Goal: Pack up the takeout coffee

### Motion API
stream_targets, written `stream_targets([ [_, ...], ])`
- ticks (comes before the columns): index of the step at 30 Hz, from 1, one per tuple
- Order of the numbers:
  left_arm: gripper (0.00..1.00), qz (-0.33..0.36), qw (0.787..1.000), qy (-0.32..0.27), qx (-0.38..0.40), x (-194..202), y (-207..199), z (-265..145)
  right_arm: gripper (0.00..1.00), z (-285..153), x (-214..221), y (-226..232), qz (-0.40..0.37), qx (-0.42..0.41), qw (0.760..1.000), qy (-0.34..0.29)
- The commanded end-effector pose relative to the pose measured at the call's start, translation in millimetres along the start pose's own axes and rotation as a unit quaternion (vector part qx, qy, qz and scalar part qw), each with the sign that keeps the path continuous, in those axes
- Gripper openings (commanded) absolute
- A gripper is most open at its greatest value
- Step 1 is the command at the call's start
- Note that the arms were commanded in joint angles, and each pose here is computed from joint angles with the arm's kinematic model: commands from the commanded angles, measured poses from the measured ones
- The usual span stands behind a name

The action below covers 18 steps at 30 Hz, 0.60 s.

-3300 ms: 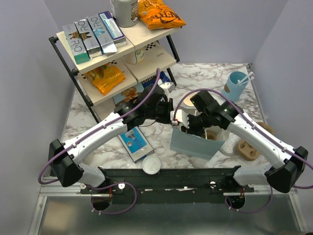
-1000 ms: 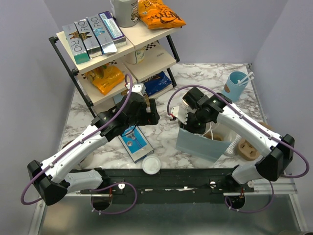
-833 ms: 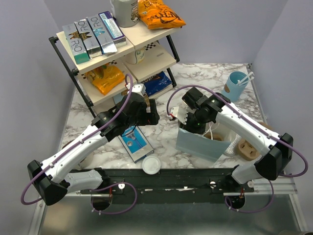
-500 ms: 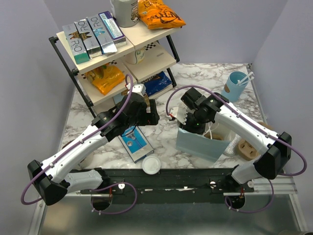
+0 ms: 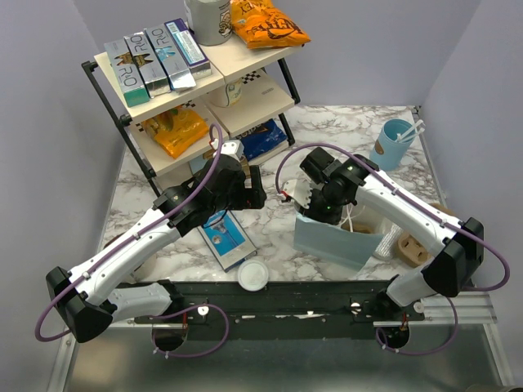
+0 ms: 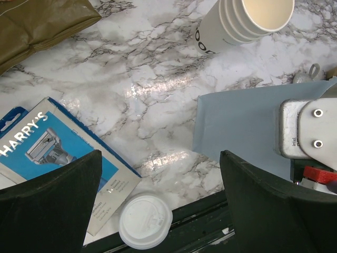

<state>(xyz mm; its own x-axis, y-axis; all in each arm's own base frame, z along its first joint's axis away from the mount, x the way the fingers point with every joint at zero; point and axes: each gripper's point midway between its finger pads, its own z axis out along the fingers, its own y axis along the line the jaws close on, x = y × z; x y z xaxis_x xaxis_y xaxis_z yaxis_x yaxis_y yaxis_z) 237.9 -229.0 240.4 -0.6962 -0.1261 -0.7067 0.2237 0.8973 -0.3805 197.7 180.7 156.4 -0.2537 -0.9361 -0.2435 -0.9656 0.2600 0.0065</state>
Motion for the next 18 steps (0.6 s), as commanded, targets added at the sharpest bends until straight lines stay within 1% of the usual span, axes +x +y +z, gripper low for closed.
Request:
stream_targets([
  [1, 0.99, 0.003, 1.000, 0.002, 0.003, 2.3, 0.9, 2.4, 0.02, 6.0, 18.3, -1.4, 0.012, 0.005, 0.998, 0.054],
  [2, 0.99, 0.002, 1.000, 0.001, 0.003, 1.8, 0.6, 2.2, 0.06, 5.9, 18.4, -2.2, 0.013, 0.007, 0.998, 0.055],
  [6, 0.99, 0.003, 1.000, 0.003, 0.004, 2.3, 0.2, 2.5, 0.06, 6.1, 17.8, -2.0, 0.013, 0.006, 0.998, 0.054],
  [7, 0.99, 0.002, 1.000, 0.002, 0.006, 1.7, -0.5, 2.3, 0.08, 6.2, 17.5, -2.2, 0.013, 0.007, 0.998, 0.053],
  [8, 0.99, 0.002, 1.000, 0.002, 0.005, 1.8, -0.1, 2.3, 0.12, 6.1, 17.7, -2.5, 0.013, 0.007, 0.998, 0.053],
  [10, 0.99, 0.002, 1.000, 0.001, 0.006, 1.1, -0.9, 2.0, 0.13, 6.1, 17.9, -2.2, 0.013, 0.007, 0.998, 0.055],
  [13, 0.99, 0.002, 1.000, 0.002, 0.007, 1.5, -1.0, 2.3, 0.18, 5.1, 17.1, -2.5, 0.013, 0.008, 0.999, 0.052],
  [14, 0.99, 0.002, 1.000, 0.002, 0.008, 1.5, -1.7, 2.3, 0.22, 4.6, 16.3, -2.6, 0.013, 0.009, 0.999, 0.050],
  [16, 0.99, 0.002, 1.000, 0.005, 0.009, 2.8, -1.9, 2.8, 0.22, 4.4, 15.8, -2.6, 0.013, 0.010, 0.999, 0.047],
  [17, 0.99, 0.003, 1.000, 0.004, 0.010, 1.7, -2.5, 2.3, 0.27, 4.8, 15.8, -3.1, 0.014, 0.010, 0.999, 0.046],
  [18, 0.99, 0.003, 1.000, 0.005, 0.011, 2.2, -2.5, 2.2, 0.29, 3.9, 15.0, -2.6, 0.013, 0.012, 0.999, 0.042],
])
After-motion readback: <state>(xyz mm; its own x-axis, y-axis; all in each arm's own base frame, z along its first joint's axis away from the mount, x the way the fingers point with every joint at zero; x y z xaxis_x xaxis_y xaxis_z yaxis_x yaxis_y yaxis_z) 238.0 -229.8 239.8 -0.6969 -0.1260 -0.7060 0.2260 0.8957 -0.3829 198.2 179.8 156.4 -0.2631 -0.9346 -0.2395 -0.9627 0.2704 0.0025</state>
